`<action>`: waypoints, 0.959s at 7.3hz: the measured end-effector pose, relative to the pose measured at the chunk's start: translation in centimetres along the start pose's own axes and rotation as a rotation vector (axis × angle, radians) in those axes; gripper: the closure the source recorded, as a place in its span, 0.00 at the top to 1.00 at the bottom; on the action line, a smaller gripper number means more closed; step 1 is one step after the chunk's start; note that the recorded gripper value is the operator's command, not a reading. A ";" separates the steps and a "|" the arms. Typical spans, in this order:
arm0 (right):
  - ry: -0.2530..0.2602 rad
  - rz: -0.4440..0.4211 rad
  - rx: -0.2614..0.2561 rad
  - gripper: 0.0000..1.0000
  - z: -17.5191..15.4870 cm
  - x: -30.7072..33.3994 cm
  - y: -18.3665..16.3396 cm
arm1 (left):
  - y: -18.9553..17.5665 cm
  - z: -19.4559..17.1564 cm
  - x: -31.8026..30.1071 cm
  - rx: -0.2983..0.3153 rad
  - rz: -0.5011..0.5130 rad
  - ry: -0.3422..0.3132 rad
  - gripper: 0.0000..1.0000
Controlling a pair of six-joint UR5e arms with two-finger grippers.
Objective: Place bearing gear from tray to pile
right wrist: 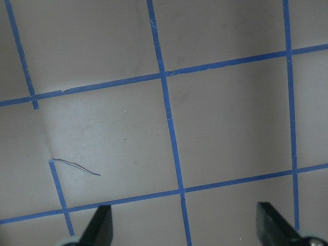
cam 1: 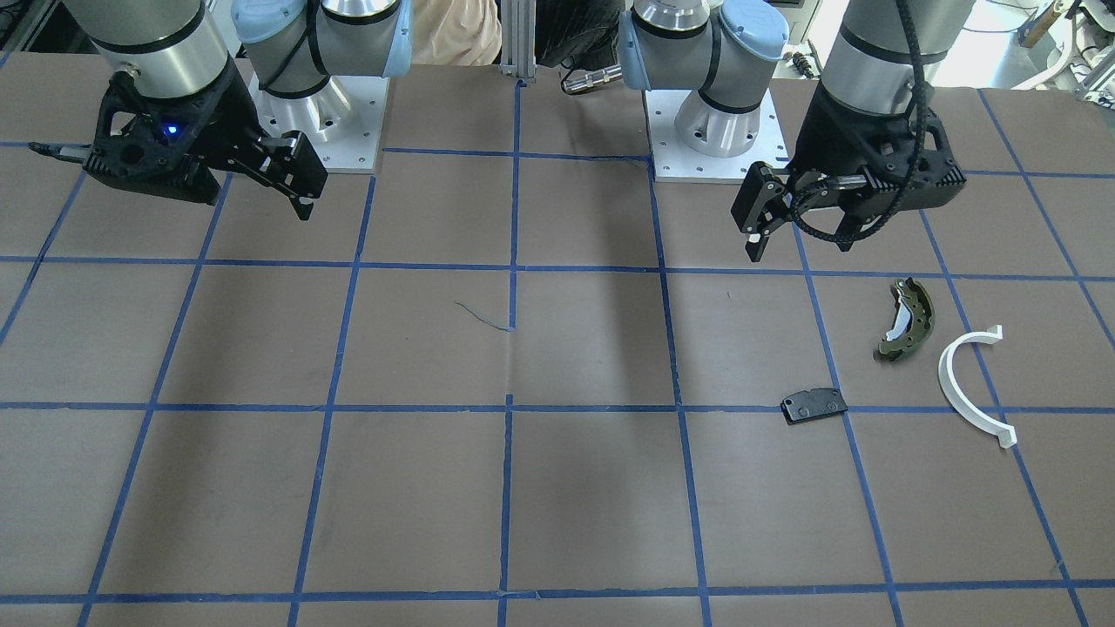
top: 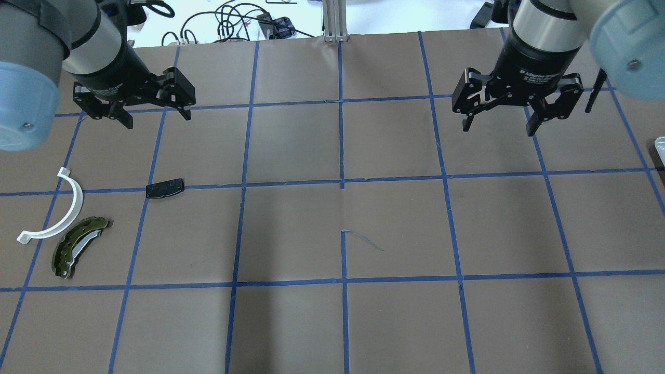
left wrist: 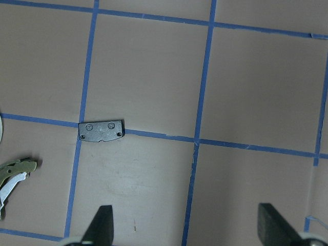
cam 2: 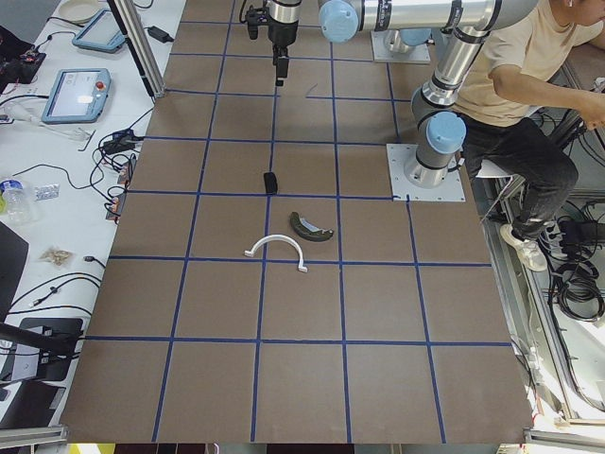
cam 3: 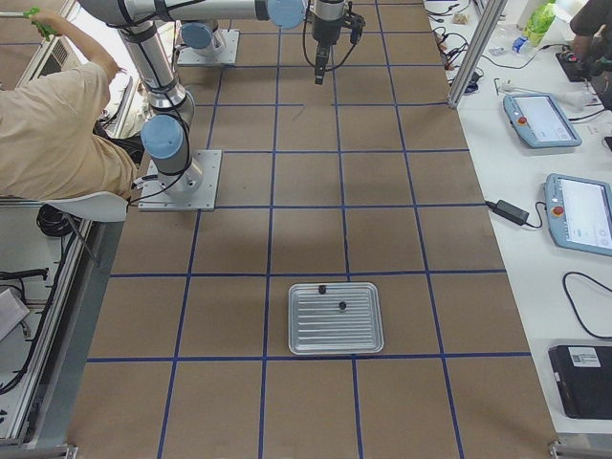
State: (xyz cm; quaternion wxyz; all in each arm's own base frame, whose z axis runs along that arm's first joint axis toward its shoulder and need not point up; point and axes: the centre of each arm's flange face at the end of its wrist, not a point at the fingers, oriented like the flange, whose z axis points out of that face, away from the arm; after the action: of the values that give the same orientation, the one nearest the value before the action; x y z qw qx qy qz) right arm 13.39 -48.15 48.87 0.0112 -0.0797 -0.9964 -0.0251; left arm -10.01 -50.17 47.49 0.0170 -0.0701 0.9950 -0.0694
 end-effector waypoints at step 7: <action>0.005 0.054 -0.023 1.00 0.9 3.0 -1.8 | 0.9 3.6 -0.8 -0.045 -0.024 0.011 1.00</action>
State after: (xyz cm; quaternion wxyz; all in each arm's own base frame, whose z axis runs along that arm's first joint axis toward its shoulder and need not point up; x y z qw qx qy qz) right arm 10.11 -49.43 47.95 0.0134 -0.1067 -0.9935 -0.0366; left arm -9.21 -49.68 43.79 0.0091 -0.0818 0.9955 -0.0476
